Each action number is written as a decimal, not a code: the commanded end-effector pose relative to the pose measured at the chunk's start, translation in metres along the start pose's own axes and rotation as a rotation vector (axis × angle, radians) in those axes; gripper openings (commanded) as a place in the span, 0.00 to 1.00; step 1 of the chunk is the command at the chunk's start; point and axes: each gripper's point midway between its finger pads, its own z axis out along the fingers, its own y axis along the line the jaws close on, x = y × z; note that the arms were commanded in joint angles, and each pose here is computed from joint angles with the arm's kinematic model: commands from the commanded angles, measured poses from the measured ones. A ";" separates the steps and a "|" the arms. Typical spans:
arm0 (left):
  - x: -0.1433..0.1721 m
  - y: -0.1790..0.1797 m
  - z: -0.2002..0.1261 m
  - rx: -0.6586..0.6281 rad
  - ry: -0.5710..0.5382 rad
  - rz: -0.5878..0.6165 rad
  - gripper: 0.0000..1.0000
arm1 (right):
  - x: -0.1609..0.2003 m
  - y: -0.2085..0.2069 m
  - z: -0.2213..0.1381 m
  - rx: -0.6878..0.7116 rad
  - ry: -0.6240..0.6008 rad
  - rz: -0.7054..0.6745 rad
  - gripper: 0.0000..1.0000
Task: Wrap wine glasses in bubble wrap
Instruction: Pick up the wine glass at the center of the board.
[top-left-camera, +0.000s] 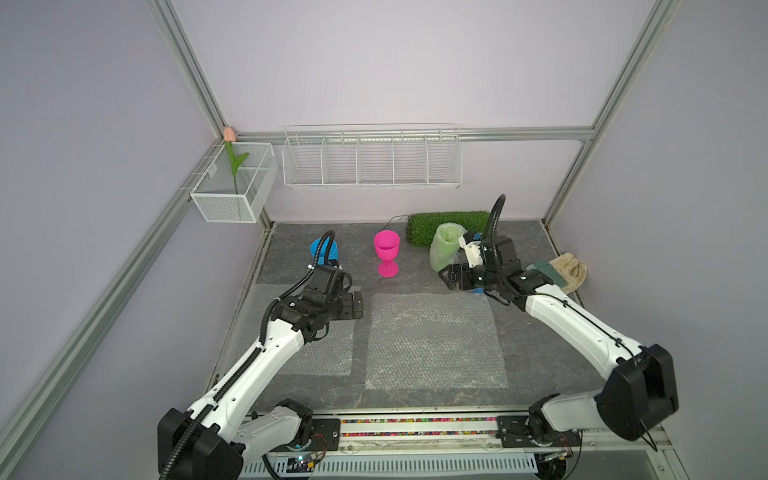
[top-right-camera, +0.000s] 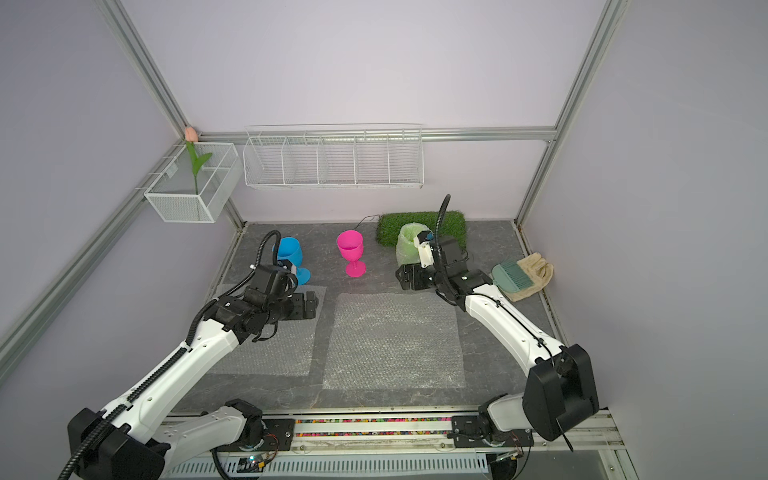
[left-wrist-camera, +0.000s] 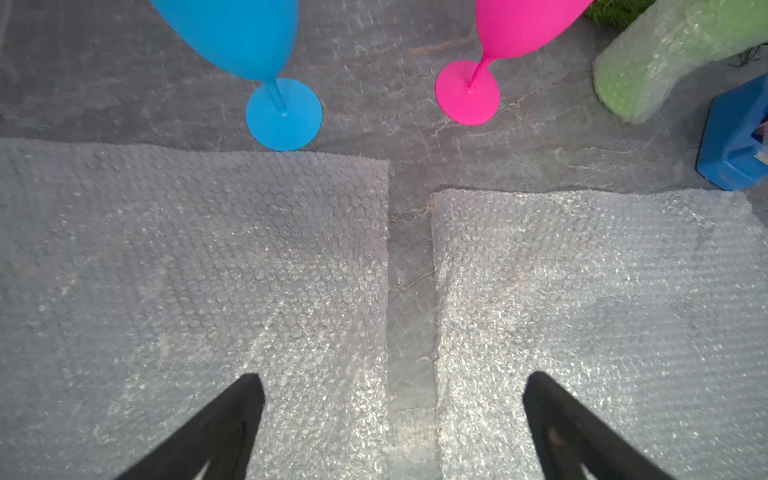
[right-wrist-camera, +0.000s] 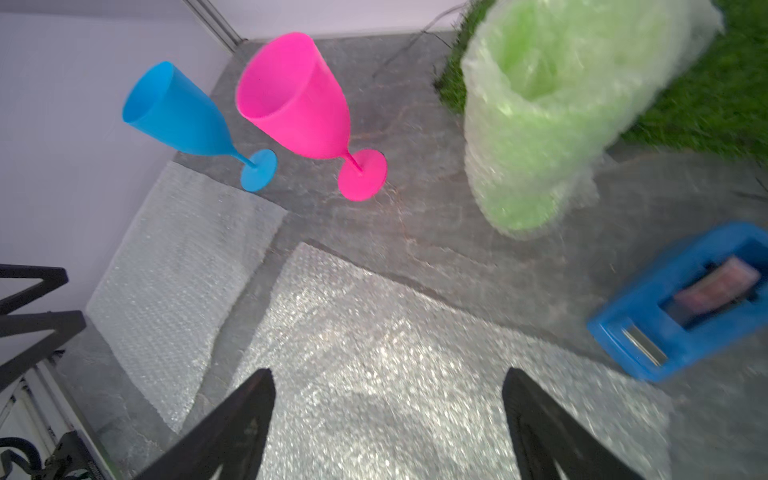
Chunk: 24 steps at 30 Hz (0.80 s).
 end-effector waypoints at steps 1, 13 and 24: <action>-0.021 0.008 -0.010 -0.046 -0.069 0.076 1.00 | -0.034 0.038 0.020 -0.137 -0.108 -0.153 0.89; -0.036 0.037 -0.014 -0.126 -0.132 0.101 1.00 | -0.074 0.069 0.107 -0.230 -0.280 -0.399 0.89; -0.035 0.044 -0.013 -0.123 -0.126 0.096 1.00 | -0.075 0.069 0.167 -0.162 -0.310 -0.412 0.89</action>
